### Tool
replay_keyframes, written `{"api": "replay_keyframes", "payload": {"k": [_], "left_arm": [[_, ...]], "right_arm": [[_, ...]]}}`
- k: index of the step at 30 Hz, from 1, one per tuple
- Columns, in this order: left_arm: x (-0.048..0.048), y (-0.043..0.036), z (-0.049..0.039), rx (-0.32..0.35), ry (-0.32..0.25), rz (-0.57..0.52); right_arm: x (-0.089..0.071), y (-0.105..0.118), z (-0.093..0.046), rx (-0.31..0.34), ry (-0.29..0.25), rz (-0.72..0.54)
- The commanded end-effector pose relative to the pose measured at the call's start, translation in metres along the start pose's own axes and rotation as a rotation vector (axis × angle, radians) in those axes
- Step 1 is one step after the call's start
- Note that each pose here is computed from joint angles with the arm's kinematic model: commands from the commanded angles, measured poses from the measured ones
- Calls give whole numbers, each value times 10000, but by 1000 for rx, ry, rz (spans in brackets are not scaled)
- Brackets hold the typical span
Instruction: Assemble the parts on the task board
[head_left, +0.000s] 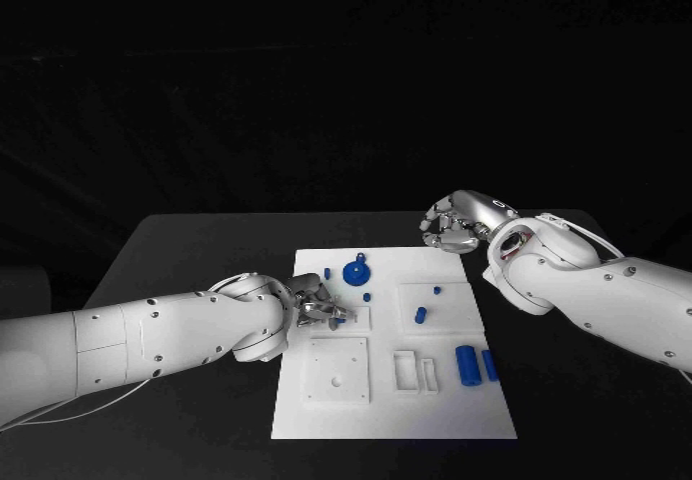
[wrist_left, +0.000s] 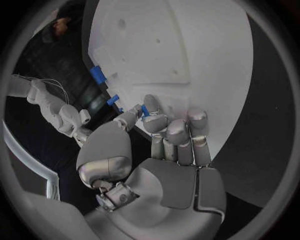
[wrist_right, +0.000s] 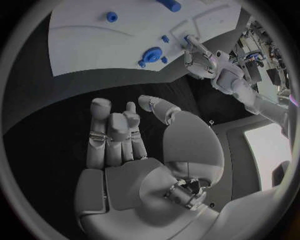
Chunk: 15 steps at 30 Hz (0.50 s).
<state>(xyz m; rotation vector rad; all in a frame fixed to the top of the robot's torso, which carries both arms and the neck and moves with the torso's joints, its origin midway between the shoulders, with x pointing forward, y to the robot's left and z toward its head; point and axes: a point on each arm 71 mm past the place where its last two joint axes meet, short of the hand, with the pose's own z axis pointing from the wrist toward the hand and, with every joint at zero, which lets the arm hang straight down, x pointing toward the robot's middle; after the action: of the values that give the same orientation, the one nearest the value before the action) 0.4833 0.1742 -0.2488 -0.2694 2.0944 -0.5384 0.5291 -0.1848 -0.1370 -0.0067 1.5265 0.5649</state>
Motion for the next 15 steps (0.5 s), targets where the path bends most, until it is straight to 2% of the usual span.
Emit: {"api": "replay_keyframes", "payload": {"k": [1, 15], "left_arm": [[60, 1, -4, -4, 36, -3], [-6, 23, -8, -10, 20, -6]], "right_arm": [[4, 10, 2, -8, 7, -2], [2, 1, 2, -6, 7, -3]]}}
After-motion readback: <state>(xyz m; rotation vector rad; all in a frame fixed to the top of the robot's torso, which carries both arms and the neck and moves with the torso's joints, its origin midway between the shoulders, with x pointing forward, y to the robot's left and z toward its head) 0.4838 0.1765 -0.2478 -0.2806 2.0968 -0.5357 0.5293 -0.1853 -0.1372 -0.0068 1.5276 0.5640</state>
